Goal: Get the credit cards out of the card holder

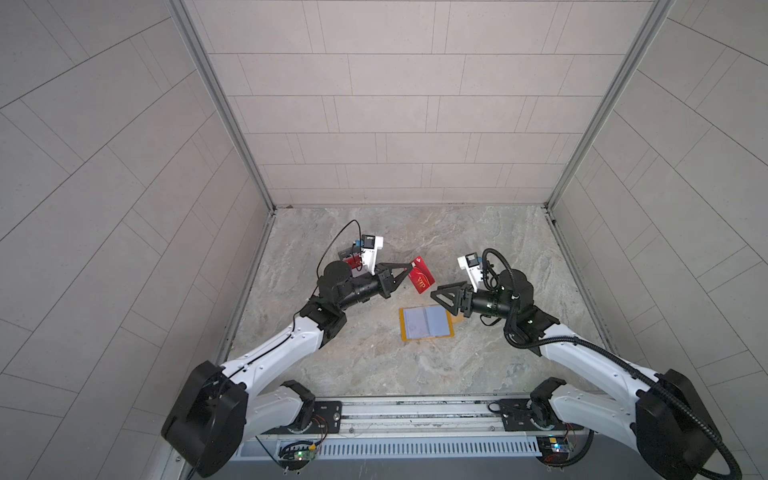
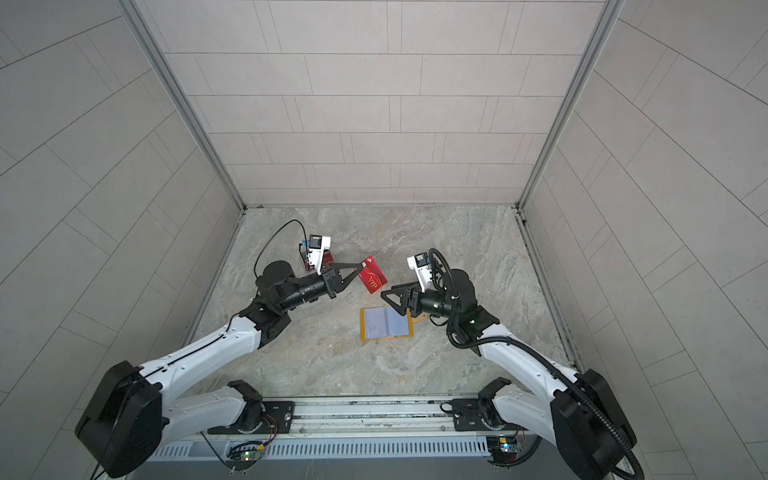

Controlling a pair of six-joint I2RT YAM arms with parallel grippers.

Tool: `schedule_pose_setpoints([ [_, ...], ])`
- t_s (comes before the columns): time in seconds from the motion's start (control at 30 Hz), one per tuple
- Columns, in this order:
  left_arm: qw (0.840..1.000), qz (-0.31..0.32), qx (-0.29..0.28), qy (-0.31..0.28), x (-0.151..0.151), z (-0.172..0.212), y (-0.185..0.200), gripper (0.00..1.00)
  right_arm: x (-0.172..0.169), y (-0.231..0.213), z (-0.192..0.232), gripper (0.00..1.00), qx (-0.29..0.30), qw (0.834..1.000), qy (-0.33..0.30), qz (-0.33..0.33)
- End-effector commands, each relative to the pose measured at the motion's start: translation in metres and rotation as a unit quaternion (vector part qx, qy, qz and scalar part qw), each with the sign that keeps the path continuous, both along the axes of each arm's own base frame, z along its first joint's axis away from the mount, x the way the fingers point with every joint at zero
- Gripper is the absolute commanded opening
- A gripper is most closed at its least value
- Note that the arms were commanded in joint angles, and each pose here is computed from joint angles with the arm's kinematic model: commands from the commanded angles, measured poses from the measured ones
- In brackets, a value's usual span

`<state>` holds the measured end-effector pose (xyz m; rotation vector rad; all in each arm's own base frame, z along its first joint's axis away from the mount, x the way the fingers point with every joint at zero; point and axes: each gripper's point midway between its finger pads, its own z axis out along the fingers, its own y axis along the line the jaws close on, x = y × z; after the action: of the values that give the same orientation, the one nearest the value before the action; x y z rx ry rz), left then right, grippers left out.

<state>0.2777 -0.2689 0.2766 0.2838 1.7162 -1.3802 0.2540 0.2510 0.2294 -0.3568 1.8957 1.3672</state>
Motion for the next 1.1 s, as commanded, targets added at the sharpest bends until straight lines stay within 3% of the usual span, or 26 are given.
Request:
schedule_pose_setpoints([
  [0.0,0.996,0.028,-0.069,-0.040,0.004,0.035,0.009,0.00,0.008,0.002,0.032,0.63,0.058,0.998,-0.028,-0.018],
  [0.47,0.983,0.015,-0.177,-0.043,0.008,0.055,0.010,0.00,0.015,0.015,0.067,0.40,0.140,0.989,-0.052,-0.010],
  [1.07,0.980,0.005,-0.194,-0.037,0.007,0.055,0.009,0.00,0.018,0.020,0.090,0.26,0.183,0.981,-0.069,-0.002],
])
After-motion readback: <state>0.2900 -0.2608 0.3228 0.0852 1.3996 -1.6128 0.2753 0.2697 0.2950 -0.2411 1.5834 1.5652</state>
